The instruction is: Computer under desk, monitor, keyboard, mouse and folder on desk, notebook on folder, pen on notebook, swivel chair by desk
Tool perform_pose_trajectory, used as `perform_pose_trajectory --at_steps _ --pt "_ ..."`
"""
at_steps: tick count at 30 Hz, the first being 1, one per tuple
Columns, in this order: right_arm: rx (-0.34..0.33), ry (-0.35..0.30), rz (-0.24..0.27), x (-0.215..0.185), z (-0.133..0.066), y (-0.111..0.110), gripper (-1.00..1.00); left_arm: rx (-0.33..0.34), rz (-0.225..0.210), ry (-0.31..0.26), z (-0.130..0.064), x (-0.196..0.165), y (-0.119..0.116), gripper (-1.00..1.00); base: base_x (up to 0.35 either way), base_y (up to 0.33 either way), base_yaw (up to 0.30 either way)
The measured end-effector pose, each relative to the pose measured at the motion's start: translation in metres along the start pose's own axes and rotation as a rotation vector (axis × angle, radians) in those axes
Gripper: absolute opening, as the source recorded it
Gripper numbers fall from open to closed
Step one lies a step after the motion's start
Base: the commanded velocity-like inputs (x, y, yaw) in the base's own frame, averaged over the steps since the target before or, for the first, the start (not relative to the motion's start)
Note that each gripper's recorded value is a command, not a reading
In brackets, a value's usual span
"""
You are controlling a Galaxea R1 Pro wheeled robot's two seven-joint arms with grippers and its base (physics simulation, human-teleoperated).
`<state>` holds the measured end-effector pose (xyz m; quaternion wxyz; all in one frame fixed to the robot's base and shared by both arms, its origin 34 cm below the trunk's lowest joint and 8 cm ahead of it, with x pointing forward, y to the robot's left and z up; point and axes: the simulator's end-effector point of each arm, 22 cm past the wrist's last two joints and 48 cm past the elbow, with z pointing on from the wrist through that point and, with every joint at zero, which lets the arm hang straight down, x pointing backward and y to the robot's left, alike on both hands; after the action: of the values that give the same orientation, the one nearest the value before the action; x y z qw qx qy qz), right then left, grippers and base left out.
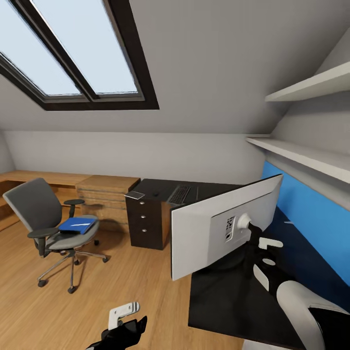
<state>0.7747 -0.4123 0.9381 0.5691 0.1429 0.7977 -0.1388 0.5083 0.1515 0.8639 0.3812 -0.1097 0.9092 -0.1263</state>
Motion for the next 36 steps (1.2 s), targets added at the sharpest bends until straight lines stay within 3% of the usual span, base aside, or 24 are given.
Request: perform_pose_trajectory --at_steps 16,36 --pt "-0.001 0.000 -0.002 0.000 0.000 0.000 -1.00 -0.029 -0.018 -0.007 0.000 -0.003 0.016 1.00 0.000 -0.096 0.000" --pt "0.000 0.000 -0.001 0.000 0.000 0.000 -1.00 -0.036 -0.021 -0.009 0.000 -0.004 0.018 1.00 0.000 -0.102 0.000"
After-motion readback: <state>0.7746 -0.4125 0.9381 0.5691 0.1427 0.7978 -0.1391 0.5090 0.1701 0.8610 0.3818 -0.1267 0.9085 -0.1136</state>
